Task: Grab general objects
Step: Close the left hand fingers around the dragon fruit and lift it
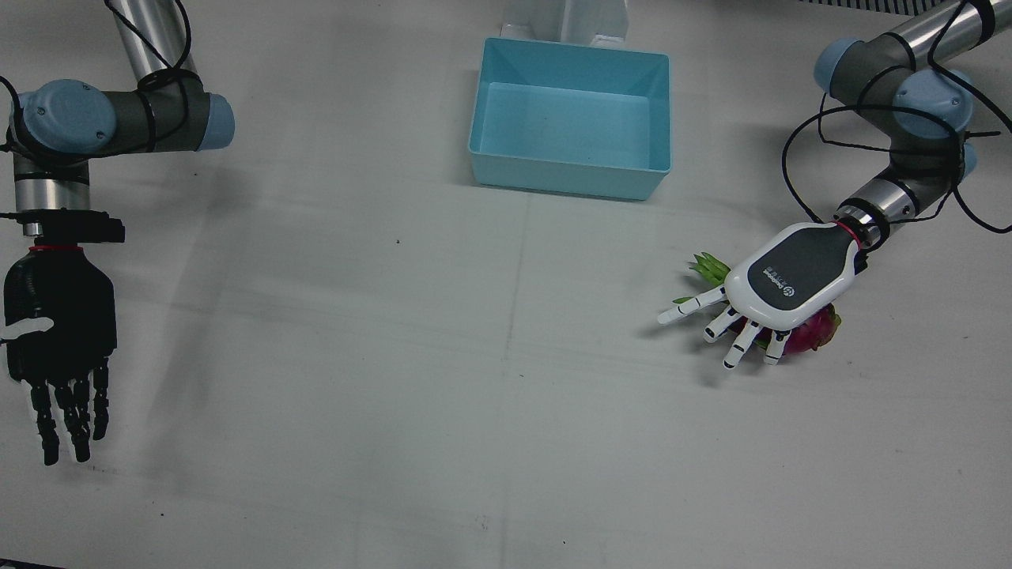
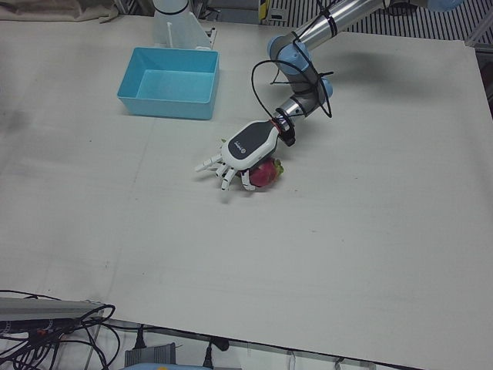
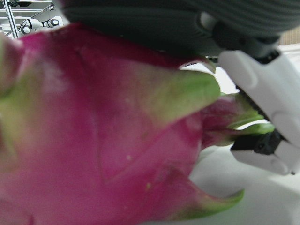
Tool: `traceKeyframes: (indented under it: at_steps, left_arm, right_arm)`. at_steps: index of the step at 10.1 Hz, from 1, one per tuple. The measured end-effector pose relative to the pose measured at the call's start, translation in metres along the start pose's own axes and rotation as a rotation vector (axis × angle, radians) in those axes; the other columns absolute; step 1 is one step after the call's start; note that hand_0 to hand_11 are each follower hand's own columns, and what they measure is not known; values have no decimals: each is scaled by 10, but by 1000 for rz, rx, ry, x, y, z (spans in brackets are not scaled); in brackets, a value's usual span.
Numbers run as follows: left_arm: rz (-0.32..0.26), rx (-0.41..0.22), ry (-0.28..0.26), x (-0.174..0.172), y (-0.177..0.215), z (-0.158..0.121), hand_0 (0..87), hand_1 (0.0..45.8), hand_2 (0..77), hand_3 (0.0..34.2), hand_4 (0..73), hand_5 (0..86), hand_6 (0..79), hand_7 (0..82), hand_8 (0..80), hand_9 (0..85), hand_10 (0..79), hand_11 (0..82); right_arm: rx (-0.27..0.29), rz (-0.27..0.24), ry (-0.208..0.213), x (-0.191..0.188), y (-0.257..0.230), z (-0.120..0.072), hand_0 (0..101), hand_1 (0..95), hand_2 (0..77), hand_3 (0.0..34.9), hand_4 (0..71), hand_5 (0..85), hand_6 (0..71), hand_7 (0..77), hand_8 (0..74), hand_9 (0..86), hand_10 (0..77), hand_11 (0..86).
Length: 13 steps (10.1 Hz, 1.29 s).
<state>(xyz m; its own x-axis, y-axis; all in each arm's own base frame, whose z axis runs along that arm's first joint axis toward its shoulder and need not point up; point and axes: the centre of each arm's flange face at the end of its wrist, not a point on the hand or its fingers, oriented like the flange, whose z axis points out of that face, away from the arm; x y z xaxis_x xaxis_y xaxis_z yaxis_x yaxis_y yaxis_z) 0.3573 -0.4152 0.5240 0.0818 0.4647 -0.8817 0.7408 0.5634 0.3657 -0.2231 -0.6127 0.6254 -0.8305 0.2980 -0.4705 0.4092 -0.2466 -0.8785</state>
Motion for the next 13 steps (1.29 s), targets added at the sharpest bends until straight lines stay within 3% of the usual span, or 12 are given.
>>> traceKeyframes:
  at_steps: [1,2,3,4,5,7,8,9,11,13]
  left_arm:
    - [-4,7,13,-2,-1,-5,466,0,633,307,0,136,235,687,98,333,605,311]
    - [-12,18,37,-9,-1,-17,623,0,638,249,104,349,480,709,98,600,589,453]
    - [-28,37,82,-19,-3,-42,623,0,644,249,202,447,480,709,98,600,589,453]
    - [-57,53,137,-19,-9,-69,751,0,638,169,311,502,649,693,98,780,567,513]
    - [-95,65,184,-8,-18,-90,751,0,638,169,311,502,649,693,98,780,567,513]
    - [-218,65,259,25,-40,-122,787,0,611,98,513,540,698,698,98,774,567,529]
    - [-304,54,281,36,-46,-129,792,0,600,30,644,524,742,774,98,725,567,535]
    - [-422,43,296,42,-53,-133,792,0,600,6,644,524,742,774,98,725,567,535]
    - [-693,9,344,44,-73,-143,792,0,600,0,682,529,774,774,104,709,567,540]
    - [-985,-44,416,40,-92,-162,791,0,600,0,698,529,720,709,104,704,567,540]
  right_arm:
    - [0,0,0,0,0,0,4,65,16,0,0,5,0,0,0,11,0,5]
    - [0,0,0,0,0,0,4,65,16,0,0,5,0,0,0,11,0,5]
    - [0,0,0,0,0,0,6,65,16,0,0,5,0,0,0,11,0,11]
    - [0,0,0,0,0,0,6,65,16,0,0,5,0,0,0,11,0,11]
    - [0,0,0,0,0,0,5,65,16,0,0,5,0,0,0,11,0,11]
    - [-1,0,0,0,0,0,5,65,16,0,0,5,0,0,0,11,0,11]
    - [-1,0,0,0,0,0,5,65,16,0,0,5,0,0,0,11,0,11]
    - [-1,0,0,0,0,0,5,65,16,0,0,5,0,0,0,11,0,11]
    - [0,0,0,0,0,0,6,65,16,0,0,0,0,0,0,11,0,5]
    - [0,0,0,0,0,0,6,65,22,0,0,0,0,0,0,11,0,11]
